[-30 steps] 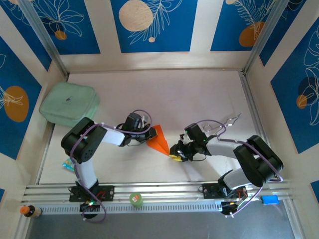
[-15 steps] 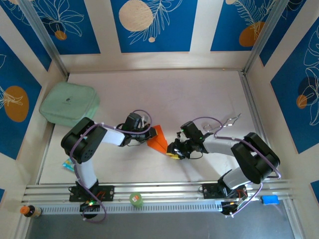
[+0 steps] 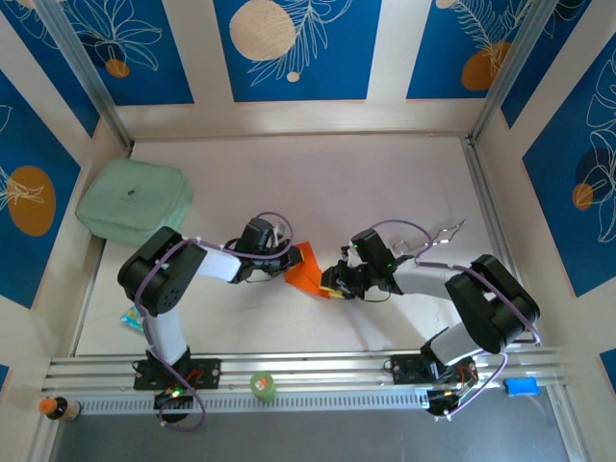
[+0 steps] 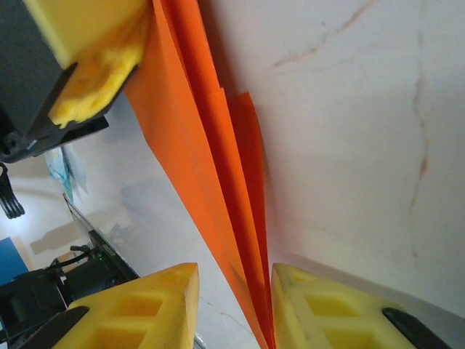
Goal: Fold a paper plane with a square sheet of paper (pick it up from the middle)
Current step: Turn over the paper at the center of the table.
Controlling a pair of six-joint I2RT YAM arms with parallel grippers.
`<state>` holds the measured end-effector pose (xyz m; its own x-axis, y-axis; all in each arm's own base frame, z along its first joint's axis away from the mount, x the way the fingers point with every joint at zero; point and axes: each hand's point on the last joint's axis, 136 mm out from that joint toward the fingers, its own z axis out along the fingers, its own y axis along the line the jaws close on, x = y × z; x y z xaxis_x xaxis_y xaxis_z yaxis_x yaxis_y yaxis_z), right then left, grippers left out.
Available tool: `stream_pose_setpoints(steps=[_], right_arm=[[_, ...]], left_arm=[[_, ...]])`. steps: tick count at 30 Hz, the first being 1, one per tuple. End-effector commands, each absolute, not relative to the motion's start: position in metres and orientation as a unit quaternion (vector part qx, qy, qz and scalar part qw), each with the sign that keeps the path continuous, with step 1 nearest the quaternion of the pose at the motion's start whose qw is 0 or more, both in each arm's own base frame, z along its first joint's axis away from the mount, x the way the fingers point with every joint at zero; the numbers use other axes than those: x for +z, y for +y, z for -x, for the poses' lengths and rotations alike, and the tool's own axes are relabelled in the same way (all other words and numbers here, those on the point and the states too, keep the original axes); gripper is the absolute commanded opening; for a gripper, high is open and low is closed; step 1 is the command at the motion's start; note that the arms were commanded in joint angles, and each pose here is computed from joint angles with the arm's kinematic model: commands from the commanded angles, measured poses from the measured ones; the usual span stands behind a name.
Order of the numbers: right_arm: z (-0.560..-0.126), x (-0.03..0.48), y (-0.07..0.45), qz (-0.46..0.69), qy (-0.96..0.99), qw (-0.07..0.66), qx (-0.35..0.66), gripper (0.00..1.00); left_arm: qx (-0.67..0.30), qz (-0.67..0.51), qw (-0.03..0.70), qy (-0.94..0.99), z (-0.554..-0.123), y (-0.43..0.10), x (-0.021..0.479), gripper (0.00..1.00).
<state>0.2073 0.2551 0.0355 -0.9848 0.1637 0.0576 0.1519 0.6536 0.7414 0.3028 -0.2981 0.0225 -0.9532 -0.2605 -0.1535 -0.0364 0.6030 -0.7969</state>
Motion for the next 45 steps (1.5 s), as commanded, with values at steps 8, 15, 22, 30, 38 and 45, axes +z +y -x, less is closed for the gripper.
stream_pose_setpoints(steps=[8, 15, 22, 30, 38, 45], right_arm=[[-0.212, 0.037, 0.262, -0.067, 0.897, 0.002, 0.437, 0.14], [-0.211, 0.046, 0.260, -0.038, 0.898, 0.021, 0.437, 0.05], [-0.219, 0.079, 0.245, 0.028, 0.918, 0.111, 0.380, 0.04], [-0.235, 0.119, 0.212, 0.111, 0.941, 0.245, 0.206, 0.04], [-0.252, 0.142, 0.175, 0.151, 0.934, 0.323, -0.007, 0.02], [-0.261, 0.145, 0.157, 0.156, 0.915, 0.330, -0.172, 0.02]], left_arm=[[-0.397, 0.118, 0.091, 0.906, -0.288, -0.278, -0.007, 0.02], [-0.439, 0.092, 0.133, 0.884, -0.301, -0.289, 0.044, 0.22], [-0.415, 0.059, 0.204, 0.885, -0.304, -0.273, 0.095, 0.34], [-0.336, 0.043, 0.294, 0.894, -0.296, -0.229, 0.129, 0.36], [-0.284, 0.058, 0.365, 0.885, -0.288, -0.189, 0.147, 0.39], [-0.232, 0.087, 0.400, 0.882, -0.282, -0.156, 0.150, 0.40]])
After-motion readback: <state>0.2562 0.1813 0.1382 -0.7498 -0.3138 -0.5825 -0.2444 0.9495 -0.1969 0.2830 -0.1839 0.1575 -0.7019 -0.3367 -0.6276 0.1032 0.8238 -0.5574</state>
